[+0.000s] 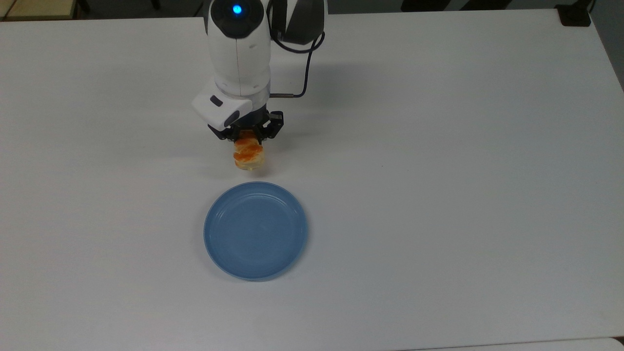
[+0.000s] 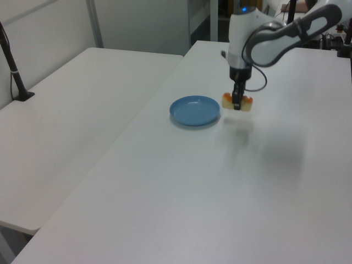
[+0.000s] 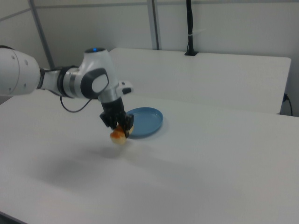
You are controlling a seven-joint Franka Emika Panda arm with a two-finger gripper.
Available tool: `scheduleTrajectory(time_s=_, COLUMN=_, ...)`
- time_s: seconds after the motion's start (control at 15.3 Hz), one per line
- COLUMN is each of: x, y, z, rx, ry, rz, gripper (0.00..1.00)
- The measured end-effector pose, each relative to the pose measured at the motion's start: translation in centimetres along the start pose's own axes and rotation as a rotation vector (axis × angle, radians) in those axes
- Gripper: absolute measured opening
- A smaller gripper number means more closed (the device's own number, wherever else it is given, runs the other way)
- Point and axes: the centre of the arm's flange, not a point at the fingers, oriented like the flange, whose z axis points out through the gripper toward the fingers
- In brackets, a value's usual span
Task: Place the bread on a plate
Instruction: 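Lift the bread roll and carry it over the blue plate, then lower the bread roll onto the plate and open the gripper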
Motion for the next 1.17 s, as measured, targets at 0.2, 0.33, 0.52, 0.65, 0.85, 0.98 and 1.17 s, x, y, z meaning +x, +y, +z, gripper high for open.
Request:
scheduleTrajectory(time_s=0.2, x=1.7, y=0.5, z=-3.3, rx=-0.007, ry=0.047, rz=0.006, gripper=0.45)
scheduleTrajectory(time_s=0.33, x=2.9, y=0.7, z=-4.0, rx=-0.011, ry=0.056, rz=0.007, gripper=0.45)
scheduleTrajectory(time_s=0.52, x=5.5, y=0.7, z=-3.0, rx=-0.020, ry=0.068, rz=0.007, gripper=0.46)
scheduleTrajectory(time_s=0.65, x=7.2, y=0.7, z=-1.5, rx=-0.025, ry=0.067, rz=0.005, gripper=0.46)
scheduleTrajectory(time_s=0.85, x=9.3, y=0.5, z=1.0, rx=-0.033, ry=0.064, rz=0.010, gripper=0.47)
scheduleTrajectory(time_s=0.98, x=10.4, y=0.2, z=2.3, rx=-0.036, ry=0.066, rz=0.024, gripper=0.48)
scheduleTrajectory(time_s=1.17, x=11.8, y=-0.1, z=2.9, rx=-0.040, ry=0.082, rz=0.054, gripper=0.48)
